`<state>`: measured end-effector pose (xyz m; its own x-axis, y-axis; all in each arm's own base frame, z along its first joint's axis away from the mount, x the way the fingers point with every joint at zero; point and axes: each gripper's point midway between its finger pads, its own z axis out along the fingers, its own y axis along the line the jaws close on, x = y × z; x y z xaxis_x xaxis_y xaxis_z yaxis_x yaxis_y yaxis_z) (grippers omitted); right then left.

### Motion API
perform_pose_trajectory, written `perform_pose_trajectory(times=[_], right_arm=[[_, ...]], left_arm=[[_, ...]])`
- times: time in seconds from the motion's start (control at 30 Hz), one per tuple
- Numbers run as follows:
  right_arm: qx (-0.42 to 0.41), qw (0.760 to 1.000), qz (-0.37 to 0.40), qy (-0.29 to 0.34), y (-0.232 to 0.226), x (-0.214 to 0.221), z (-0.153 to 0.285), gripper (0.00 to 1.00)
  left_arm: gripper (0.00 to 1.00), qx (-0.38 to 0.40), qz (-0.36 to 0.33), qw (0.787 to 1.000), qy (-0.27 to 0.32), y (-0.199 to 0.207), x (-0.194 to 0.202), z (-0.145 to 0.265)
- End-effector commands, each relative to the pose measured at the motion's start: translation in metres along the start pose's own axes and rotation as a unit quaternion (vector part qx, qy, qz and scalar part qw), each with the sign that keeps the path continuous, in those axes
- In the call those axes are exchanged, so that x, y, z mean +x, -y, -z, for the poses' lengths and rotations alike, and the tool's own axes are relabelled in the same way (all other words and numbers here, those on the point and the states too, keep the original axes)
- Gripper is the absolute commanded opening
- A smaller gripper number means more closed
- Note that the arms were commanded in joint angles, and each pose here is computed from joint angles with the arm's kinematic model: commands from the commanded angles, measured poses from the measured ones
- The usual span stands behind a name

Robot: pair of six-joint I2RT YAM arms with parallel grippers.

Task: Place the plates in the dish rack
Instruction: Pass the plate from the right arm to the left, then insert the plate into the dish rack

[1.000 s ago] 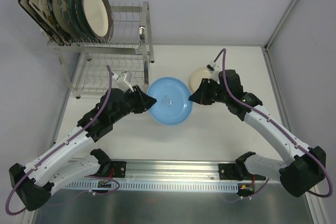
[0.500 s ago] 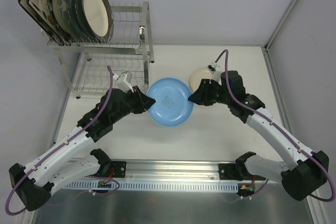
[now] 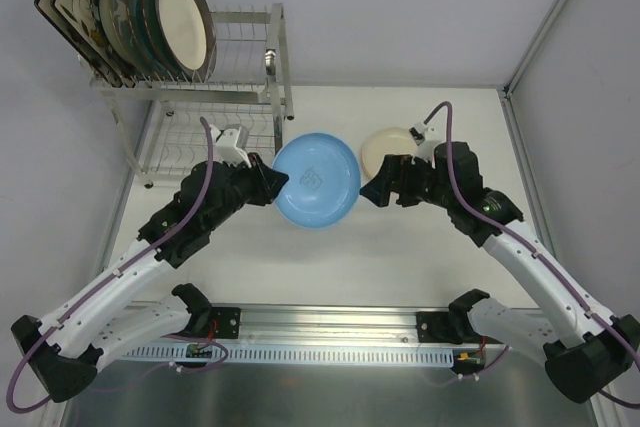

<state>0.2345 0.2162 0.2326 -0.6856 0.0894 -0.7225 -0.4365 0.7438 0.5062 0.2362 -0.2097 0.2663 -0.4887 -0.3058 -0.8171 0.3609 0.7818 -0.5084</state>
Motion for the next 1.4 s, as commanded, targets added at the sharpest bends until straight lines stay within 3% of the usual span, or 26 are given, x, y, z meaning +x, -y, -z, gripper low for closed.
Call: perform_pose_trajectory(times=[0.0, 0.23, 0.43, 0.7, 0.83, 1.07, 1.37], right_arm=[[0.043, 0.998, 0.026, 0.039, 0.008, -0.015, 0.022, 0.98], [0.095, 0.991, 0.04, 0.083, 0.028, -0.016, 0.046, 1.0], [0.149, 0.984, 0.046, 0.082, 0.051, -0.006, 0.053, 0.99], [0.163, 0.983, 0.054, 0.067, 0.058, -0.001, 0.052, 0.99], [0.163, 0.983, 0.058, 0.056, 0.059, 0.002, 0.048, 1.0], [0.167, 0.983, 0.065, 0.042, 0.063, 0.006, 0.045, 0.99], [0.178, 0.981, 0.068, 0.024, 0.069, 0.009, 0.038, 0.99]], left_arm=[[0.0, 0.016, -0.052, 0.995, 0.079, 0.02, -0.055, 0.012], [0.0, -0.007, -0.106, 0.982, 0.157, 0.031, -0.117, 0.032], [0.0, -0.017, -0.141, 0.963, 0.227, 0.054, -0.183, 0.05], [0.0, -0.05, -0.172, 0.924, 0.337, 0.091, -0.285, 0.07], [0.0, -0.121, -0.202, 0.885, 0.401, 0.09, -0.336, 0.086], [0.0, -0.238, -0.204, 0.84, 0.443, 0.049, -0.381, 0.092], [0.0, -0.318, -0.217, 0.811, 0.44, -0.003, -0.393, 0.091]])
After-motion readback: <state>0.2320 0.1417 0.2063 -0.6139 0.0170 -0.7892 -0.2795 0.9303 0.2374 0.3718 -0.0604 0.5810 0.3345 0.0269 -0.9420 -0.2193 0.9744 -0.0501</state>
